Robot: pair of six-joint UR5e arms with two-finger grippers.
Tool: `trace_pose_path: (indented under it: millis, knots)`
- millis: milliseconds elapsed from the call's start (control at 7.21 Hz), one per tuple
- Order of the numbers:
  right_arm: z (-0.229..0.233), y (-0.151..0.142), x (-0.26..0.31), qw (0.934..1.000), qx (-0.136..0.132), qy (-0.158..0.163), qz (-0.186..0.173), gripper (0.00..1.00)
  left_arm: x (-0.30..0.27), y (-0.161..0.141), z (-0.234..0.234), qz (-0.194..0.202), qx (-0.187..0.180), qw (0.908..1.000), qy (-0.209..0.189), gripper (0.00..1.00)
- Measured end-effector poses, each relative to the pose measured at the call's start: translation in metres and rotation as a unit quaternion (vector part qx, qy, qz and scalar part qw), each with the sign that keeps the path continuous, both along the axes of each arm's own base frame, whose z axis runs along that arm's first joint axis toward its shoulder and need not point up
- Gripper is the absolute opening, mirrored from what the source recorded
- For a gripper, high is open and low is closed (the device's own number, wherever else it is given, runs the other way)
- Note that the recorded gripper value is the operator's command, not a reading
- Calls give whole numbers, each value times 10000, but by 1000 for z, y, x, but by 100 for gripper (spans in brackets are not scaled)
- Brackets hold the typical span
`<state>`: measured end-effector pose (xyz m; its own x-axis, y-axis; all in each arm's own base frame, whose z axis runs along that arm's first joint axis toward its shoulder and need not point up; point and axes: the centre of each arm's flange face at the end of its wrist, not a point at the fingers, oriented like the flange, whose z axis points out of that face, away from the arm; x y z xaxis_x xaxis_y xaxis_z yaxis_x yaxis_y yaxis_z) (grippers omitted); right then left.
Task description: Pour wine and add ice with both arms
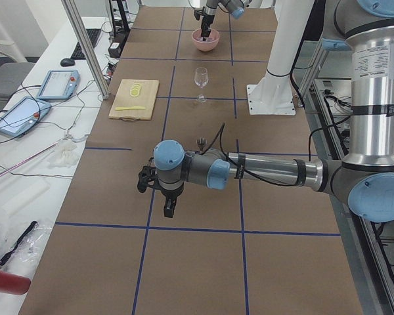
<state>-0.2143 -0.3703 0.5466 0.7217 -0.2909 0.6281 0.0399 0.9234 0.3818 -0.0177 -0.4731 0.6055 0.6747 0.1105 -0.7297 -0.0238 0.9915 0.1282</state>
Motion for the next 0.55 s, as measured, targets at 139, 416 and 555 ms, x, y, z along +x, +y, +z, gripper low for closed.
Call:
trace_pose_path:
  millis: [139,416,555]
  knots:
    - [1,1,0,10000,-6,7,-2,52,0,0,0,0,0,10000,0,100]
    - [2,1,1,10000,-17,18,-4,52,0,0,1,-1,-6,10000,-1,100]
    - [3,2,1,10000,-21,24,-9,34,0,0,1,-1,-11,10000,-1,100]
